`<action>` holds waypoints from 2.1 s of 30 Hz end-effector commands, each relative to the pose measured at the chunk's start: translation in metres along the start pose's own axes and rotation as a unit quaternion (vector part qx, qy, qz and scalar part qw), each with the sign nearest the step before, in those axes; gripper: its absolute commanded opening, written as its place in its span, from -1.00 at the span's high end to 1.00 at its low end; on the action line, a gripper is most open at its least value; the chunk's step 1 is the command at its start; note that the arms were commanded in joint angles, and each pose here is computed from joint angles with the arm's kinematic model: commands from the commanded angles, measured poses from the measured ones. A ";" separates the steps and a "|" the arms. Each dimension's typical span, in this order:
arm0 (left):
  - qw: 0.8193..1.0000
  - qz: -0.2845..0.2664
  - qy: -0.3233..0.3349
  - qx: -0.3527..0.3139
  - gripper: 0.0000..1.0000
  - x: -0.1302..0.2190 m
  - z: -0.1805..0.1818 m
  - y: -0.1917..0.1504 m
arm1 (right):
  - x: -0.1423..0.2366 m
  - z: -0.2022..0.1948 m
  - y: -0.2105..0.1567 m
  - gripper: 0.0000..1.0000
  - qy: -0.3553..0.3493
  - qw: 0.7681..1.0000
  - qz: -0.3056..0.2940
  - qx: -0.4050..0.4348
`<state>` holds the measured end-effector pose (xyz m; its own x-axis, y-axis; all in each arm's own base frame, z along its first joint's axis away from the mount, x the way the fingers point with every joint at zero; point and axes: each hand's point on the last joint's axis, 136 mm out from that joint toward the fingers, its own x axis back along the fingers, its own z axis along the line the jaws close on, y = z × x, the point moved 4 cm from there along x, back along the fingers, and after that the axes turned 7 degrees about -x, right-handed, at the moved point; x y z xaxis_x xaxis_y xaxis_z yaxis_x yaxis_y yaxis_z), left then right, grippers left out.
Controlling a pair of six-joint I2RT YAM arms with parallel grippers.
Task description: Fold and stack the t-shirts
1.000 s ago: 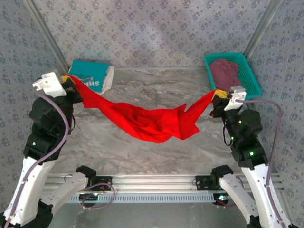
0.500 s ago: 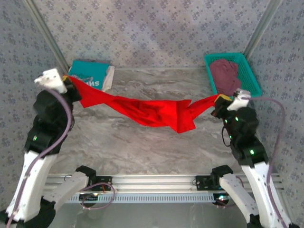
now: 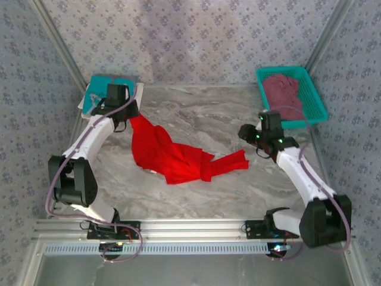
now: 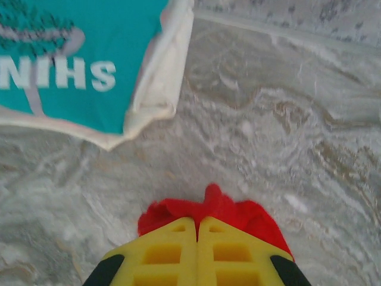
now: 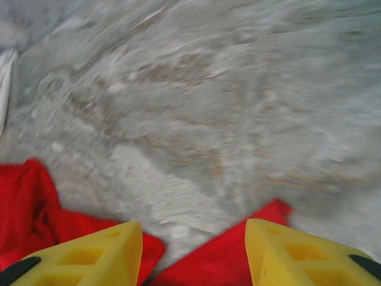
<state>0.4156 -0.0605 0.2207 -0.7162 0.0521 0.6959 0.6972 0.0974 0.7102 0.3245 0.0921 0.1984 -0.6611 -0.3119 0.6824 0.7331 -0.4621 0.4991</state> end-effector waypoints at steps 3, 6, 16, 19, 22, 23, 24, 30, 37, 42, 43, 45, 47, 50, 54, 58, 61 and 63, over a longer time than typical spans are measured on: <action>0.999 -0.032 -0.006 0.031 1.00 0.020 0.006 -0.017 | -0.047 0.064 -0.027 -0.06 0.095 0.987 0.107 0.074; 0.998 -0.043 0.005 0.039 1.00 0.026 0.014 -0.032 | -0.081 0.080 -0.046 -0.09 0.109 0.978 0.164 0.062; 0.998 -0.037 0.018 0.046 1.00 0.026 0.025 -0.044 | -0.141 0.075 -0.099 -0.08 0.074 0.964 0.253 0.020; 0.998 -0.031 0.013 0.045 1.00 0.020 0.023 -0.045 | -0.149 0.084 -0.104 -0.03 0.079 0.962 0.259 0.034; 0.999 -0.024 0.007 0.046 1.00 0.016 0.022 -0.047 | -0.158 0.082 -0.112 0.01 0.076 0.961 0.264 0.031; 0.999 -0.023 0.008 0.049 1.00 0.015 0.022 -0.049 | -0.160 0.083 -0.114 0.01 0.077 0.961 0.266 0.031; 0.998 -0.025 0.009 0.052 1.00 0.016 0.023 -0.049 | -0.161 0.084 -0.114 0.01 0.077 0.960 0.267 0.031; 0.997 -0.038 0.008 0.060 1.00 0.021 0.025 -0.049 | -0.165 0.081 -0.116 0.06 0.061 0.964 0.257 0.040; 0.997 -0.042 0.008 0.066 1.00 0.023 0.027 -0.050 | -0.166 0.073 -0.117 0.10 0.031 0.967 0.246 0.059; 0.996 -0.050 0.011 0.068 1.00 0.028 0.029 -0.047 | -0.168 0.076 -0.129 0.14 0.022 0.965 0.249 0.084; 0.996 -0.053 0.014 0.068 1.00 0.029 0.030 -0.047 | -0.170 0.078 -0.131 0.20 0.025 0.963 0.252 0.090; 0.995 -0.063 0.017 0.074 1.00 0.031 0.032 -0.046 | -0.172 0.082 -0.134 0.39 0.036 0.961 0.260 0.087; 0.994 -0.067 0.015 0.085 1.00 0.033 0.035 -0.045 | -0.172 0.087 -0.133 0.60 0.052 0.961 0.259 0.076; 0.993 -0.076 0.015 0.086 1.00 0.041 0.037 -0.041 | -0.166 0.093 -0.121 0.82 0.075 0.966 0.238 0.064; 0.990 -0.094 0.016 0.104 1.00 0.051 0.044 -0.035 | -0.142 0.104 -0.088 1.00 0.099 0.973 0.197 0.060; 0.987 -0.119 0.017 0.110 1.00 0.068 0.048 -0.027 | -0.107 0.109 -0.059 1.00 0.120 0.980 0.144 0.072; 0.983 -0.141 0.015 0.121 1.00 0.083 0.052 -0.018 | -0.079 0.111 -0.041 1.00 0.130 0.982 0.109 0.082; 0.982 -0.151 0.013 0.117 1.00 0.095 0.052 -0.010 | -0.061 0.111 -0.029 1.00 0.139 0.983 0.080 0.090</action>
<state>0.3427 -0.0075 0.2462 -0.8543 -0.0417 0.5182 0.4807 0.3160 0.8180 0.3661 0.2315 0.1826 -0.4770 -0.6147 0.6282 0.8715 -0.2380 0.4288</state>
